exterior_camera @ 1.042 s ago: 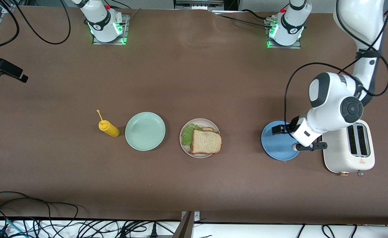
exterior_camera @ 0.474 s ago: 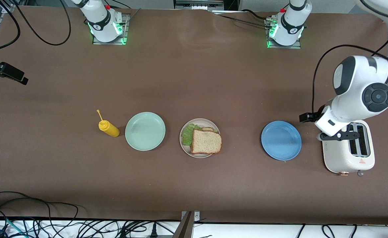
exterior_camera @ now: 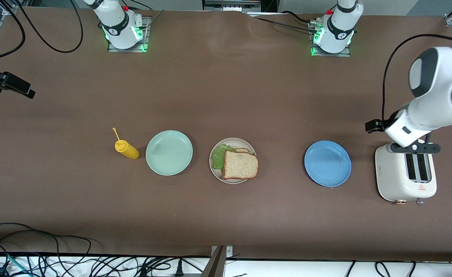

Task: Make sandwich on beige plate with both arms

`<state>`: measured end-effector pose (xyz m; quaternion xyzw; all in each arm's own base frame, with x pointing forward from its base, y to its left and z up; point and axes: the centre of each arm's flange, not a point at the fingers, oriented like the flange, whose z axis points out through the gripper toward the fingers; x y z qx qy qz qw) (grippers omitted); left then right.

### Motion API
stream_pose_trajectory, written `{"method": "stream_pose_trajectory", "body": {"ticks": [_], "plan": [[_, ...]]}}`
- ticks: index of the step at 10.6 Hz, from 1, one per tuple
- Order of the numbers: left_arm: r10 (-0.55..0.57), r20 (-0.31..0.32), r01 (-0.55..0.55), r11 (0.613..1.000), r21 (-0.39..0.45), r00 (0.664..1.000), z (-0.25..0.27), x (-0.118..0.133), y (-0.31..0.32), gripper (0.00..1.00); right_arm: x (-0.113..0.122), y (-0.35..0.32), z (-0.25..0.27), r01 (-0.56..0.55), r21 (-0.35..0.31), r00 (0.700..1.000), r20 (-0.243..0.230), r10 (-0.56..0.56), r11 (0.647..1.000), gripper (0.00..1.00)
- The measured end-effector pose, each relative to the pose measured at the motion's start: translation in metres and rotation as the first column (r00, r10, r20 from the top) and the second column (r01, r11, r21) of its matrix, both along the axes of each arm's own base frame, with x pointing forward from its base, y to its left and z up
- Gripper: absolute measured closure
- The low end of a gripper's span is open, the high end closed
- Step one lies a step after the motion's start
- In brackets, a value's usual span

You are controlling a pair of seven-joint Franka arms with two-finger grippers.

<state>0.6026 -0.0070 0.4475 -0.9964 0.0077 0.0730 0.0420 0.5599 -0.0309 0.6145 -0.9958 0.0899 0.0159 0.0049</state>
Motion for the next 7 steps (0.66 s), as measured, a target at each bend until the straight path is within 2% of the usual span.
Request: {"method": "stream_pose_trajectory", "body": {"ticks": [2, 5, 7], "plan": [[0.011, 0.034, -0.01, 1.0, -0.025, 0.999, 0.027, -0.007, 0.0, 0.0, 0.0, 0.001, 0.0, -0.003, 0.0, 1.0, 0.0, 0.003, 1.0, 0.0], [-0.039, 0.022, 0.04, 0.998, -0.038, 0.999, 0.073, -0.029, 0.001, 0.0, -0.002, 0.002, 0.003, -0.004, 0.0, 1.0, 0.003, 0.004, 1.0, 0.0], [-0.064, 0.029, 0.066, 0.995, -0.075, 0.998, 0.106, -0.035, 0.001, 0.0, -0.003, 0.002, 0.003, -0.005, 0.0, 1.0, 0.0, 0.005, 1.0, 0.0]]}}
